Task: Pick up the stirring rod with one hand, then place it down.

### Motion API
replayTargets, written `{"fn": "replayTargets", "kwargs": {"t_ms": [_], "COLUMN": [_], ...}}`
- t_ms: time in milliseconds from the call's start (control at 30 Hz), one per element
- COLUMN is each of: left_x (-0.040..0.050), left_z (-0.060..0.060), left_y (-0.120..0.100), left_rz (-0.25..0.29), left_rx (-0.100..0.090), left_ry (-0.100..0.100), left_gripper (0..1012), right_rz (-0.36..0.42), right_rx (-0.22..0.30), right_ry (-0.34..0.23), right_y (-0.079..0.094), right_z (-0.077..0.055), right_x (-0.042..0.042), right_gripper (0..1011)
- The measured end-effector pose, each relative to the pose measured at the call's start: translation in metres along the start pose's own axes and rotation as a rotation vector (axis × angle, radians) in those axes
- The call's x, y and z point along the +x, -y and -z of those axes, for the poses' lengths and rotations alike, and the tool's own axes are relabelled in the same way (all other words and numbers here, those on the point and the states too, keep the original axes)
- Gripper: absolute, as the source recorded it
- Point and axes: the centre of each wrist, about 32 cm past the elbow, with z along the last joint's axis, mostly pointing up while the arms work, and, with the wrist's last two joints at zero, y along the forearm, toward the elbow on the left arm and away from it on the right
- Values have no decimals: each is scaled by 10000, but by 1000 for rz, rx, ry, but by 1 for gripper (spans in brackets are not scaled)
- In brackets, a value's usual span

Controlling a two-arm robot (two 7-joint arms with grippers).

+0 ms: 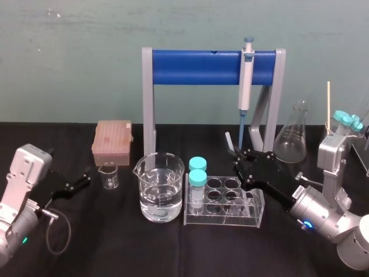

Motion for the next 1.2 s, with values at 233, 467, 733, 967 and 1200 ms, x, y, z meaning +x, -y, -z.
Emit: {"fn": "replayTargets", "kwargs": {"t_ms": [233, 467, 733, 967, 1200], "left_x": [0, 0, 0, 0, 0], "left_z": [0, 0, 0, 0, 0], "left_y": [0, 0, 0, 0, 0], "left_rz": [0, 0, 0, 0, 0], "left_rx": [0, 0, 0, 0, 0], "left_ry": [0, 0, 0, 0, 0], "left_gripper": [1000, 1000, 1000, 1000, 1000], "right_rz": [4, 5, 6, 6, 7], "right_rx": [-14, -12, -10, -9, -8], "right_ry": [1, 1, 1, 0, 0], "right_y": [-7, -8, -8, -6, -5], "right_z": [0, -3, -4, -3, -4], "right_x": [-4, -3, -3, -3, -3], "right_gripper": [67, 67, 127, 330, 570]}}
